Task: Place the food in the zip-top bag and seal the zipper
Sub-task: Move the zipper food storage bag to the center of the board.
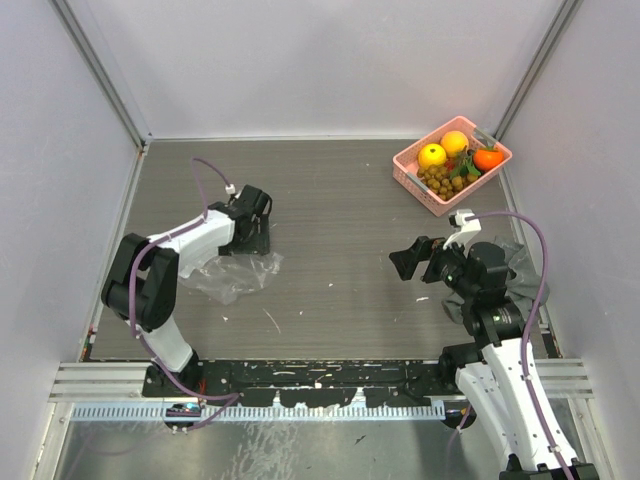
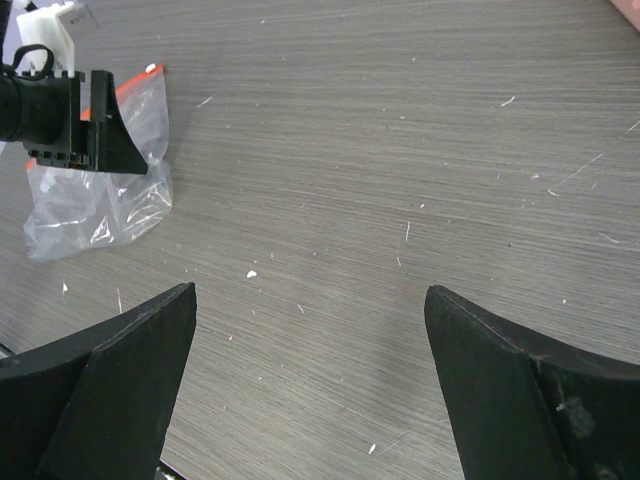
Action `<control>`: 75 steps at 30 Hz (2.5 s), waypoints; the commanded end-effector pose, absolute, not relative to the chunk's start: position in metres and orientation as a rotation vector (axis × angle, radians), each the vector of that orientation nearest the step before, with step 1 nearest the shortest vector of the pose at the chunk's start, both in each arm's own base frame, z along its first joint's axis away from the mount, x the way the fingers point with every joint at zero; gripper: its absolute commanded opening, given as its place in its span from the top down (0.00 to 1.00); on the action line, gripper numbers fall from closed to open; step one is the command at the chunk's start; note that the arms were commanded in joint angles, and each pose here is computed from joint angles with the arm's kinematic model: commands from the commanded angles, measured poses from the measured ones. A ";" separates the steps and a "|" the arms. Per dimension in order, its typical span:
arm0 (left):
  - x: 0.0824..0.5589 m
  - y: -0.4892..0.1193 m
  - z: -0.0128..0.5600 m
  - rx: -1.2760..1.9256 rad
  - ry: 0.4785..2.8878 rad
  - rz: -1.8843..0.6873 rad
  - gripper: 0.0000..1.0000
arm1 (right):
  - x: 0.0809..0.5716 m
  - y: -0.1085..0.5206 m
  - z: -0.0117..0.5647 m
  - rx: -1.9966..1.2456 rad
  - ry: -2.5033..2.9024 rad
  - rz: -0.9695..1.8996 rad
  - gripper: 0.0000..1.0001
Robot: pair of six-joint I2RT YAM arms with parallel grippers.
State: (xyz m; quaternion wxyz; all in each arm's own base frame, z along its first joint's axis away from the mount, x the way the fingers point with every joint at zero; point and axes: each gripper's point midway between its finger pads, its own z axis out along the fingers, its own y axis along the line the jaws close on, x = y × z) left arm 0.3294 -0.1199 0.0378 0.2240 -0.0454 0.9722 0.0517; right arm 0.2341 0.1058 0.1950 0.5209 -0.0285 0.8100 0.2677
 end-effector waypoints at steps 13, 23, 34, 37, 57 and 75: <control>0.326 -0.170 0.055 0.224 2.587 -0.132 1.00 | 0.238 0.117 0.201 -0.105 1.900 0.709 0.00; 0.291 -0.215 0.073 0.628 2.455 -0.271 1.00 | 0.237 0.124 0.200 -0.115 1.920 0.756 0.00; 0.228 -0.254 0.067 1.074 2.328 -0.346 1.00 | 0.234 0.135 0.188 -0.157 1.956 0.834 0.00; 0.218 -0.268 0.076 1.109 2.264 -0.401 1.00 | 0.234 0.144 0.181 -0.180 1.976 0.894 0.00; 0.181 -0.316 0.076 1.300 1.997 -0.459 1.00 | 0.276 0.211 0.123 -0.368 2.160 1.086 0.08; 0.177 -0.326 0.079 1.282 1.920 -0.530 1.00 | 0.306 0.259 0.083 -0.444 2.172 1.267 0.30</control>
